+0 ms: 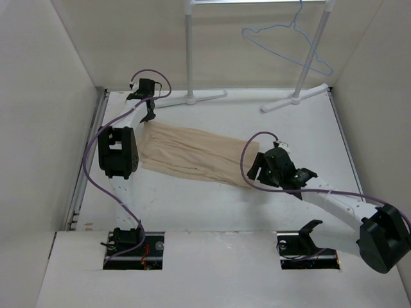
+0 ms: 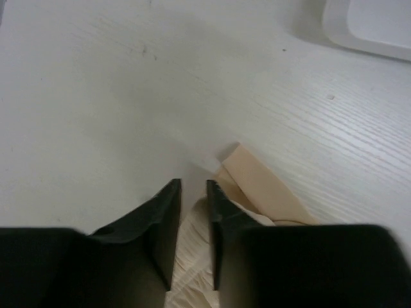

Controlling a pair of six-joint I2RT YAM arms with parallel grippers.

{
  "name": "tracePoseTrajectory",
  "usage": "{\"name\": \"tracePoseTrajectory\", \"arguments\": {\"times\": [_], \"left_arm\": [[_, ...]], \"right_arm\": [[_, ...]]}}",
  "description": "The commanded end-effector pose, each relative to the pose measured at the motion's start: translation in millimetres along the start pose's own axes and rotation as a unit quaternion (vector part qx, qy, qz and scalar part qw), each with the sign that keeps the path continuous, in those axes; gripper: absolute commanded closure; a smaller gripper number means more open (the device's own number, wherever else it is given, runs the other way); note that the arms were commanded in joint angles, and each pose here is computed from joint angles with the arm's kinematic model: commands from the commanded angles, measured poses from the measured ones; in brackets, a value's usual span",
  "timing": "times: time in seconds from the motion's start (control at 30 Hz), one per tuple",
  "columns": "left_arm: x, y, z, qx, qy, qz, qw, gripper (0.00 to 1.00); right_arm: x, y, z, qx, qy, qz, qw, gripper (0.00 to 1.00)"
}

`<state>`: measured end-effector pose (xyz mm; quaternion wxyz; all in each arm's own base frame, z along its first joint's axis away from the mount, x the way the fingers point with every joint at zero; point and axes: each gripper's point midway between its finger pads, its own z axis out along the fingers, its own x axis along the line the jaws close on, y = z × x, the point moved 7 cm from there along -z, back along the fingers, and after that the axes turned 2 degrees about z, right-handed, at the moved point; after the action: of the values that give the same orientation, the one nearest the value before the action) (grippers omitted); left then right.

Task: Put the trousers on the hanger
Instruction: Fold the trousers

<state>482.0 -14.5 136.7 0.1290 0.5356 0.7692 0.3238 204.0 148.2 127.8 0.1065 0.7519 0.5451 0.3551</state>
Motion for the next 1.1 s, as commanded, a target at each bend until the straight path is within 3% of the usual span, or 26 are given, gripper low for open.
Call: {"name": "tracePoseTrajectory", "arguments": {"times": [0.0, 0.07, 0.2, 0.27, 0.4, 0.43, 0.47, 0.5, 0.57, 0.63, 0.77, 1.07], "left_arm": [[2, 19, -13, -0.026, 0.004, -0.015, 1.0, 0.74], [3, 22, -17, -0.034, -0.002, -0.02, 0.999, 0.66], [22, 35, -48, -0.069, -0.006, -0.045, 0.997, 0.2], [38, 38, -68, -0.088, -0.007, -0.069, 0.994, 0.09], [72, 4, -105, -0.096, -0.011, -0.144, 0.985, 0.1], [76, -11, -112, -0.093, -0.018, -0.159, 0.983, 0.18], [80, -31, -117, -0.089, -0.03, -0.178, 0.98, 0.32], [78, -47, -120, -0.086, -0.047, -0.187, 0.978, 0.45], [71, -74, -119, -0.068, -0.077, -0.202, 0.974, 0.57], [65, -96, -114, -0.05, -0.107, -0.223, 0.968, 0.55], [62, -104, -99, -0.054, -0.144, -0.259, 0.954, 0.45], [55, -98, -55, -0.034, -0.155, -0.291, 0.943, 0.47]], "right_arm": [[14, 20, -5, -0.043, 0.023, 0.01, 0.999, 0.24], [15, 22, -9, -0.047, 0.029, 0.01, 0.998, 0.24], [16, 24, -19, -0.055, 0.038, 0.01, 0.998, 0.24], [17, 21, -25, -0.056, 0.048, 0.01, 0.997, 0.24], [12, 15, -33, -0.059, 0.057, 0.014, 0.996, 0.29], [10, 13, -34, -0.06, 0.059, 0.014, 0.996, 0.37], [7, 11, -35, -0.06, 0.062, 0.015, 0.996, 0.5], [6, 10, -36, -0.058, 0.063, 0.013, 0.996, 0.69], [3, 6, -36, -0.05, 0.06, 0.01, 0.997, 0.84], [1, 3, -35, -0.041, 0.06, 0.006, 0.997, 0.82], [1, 1, -38, -0.039, 0.067, 0.004, 0.997, 0.67], [-4, -6, -38, -0.031, 0.067, 0.008, 0.997, 0.48]]}}
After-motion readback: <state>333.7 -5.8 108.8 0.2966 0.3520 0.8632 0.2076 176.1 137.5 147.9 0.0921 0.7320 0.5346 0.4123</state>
